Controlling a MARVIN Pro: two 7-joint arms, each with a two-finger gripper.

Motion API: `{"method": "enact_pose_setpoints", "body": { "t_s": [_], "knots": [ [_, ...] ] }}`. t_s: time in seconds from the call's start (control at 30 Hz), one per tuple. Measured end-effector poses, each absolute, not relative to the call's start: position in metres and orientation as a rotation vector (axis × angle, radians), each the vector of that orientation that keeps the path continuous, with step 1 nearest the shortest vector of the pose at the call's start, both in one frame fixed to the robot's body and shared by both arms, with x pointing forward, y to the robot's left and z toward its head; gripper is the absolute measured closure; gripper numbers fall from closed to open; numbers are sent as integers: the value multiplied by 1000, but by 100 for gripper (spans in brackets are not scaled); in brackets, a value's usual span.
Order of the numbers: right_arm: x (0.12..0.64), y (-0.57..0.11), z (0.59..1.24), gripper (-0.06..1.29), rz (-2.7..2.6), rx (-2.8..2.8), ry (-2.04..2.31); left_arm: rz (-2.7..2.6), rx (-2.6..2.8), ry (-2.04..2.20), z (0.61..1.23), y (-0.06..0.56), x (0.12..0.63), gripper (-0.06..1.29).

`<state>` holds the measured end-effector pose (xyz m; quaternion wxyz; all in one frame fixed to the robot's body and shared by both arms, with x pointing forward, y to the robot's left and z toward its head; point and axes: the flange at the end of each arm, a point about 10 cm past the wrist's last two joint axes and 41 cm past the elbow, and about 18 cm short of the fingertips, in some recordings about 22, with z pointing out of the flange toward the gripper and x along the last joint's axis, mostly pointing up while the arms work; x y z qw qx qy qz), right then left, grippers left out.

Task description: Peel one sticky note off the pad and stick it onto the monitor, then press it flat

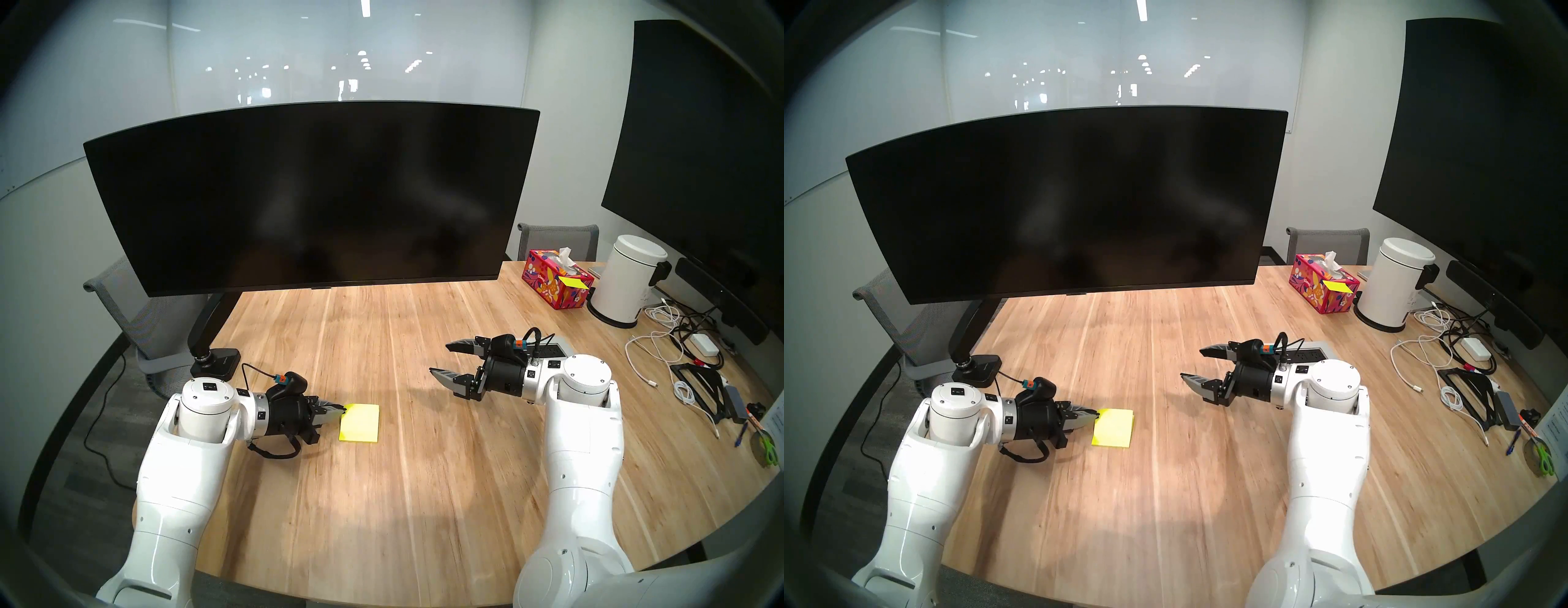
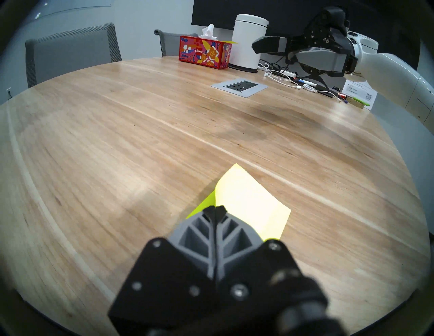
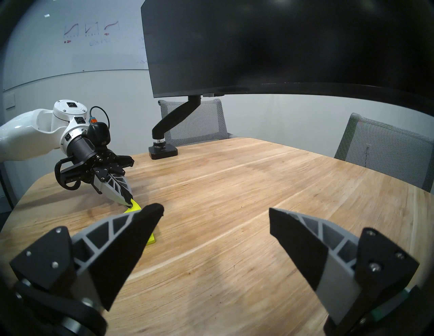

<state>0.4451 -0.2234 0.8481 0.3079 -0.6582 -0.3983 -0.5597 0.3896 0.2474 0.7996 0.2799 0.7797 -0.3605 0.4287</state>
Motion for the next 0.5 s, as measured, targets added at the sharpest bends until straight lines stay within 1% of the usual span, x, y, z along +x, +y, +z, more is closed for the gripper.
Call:
{"method": "enact_pose_setpoints", "body": {
  "t_s": [0.5],
  "knots": [
    [445,-223,848,0,-1480,-1740,-1053,1178,2058,-934,803,253,378,125]
  ]
}}
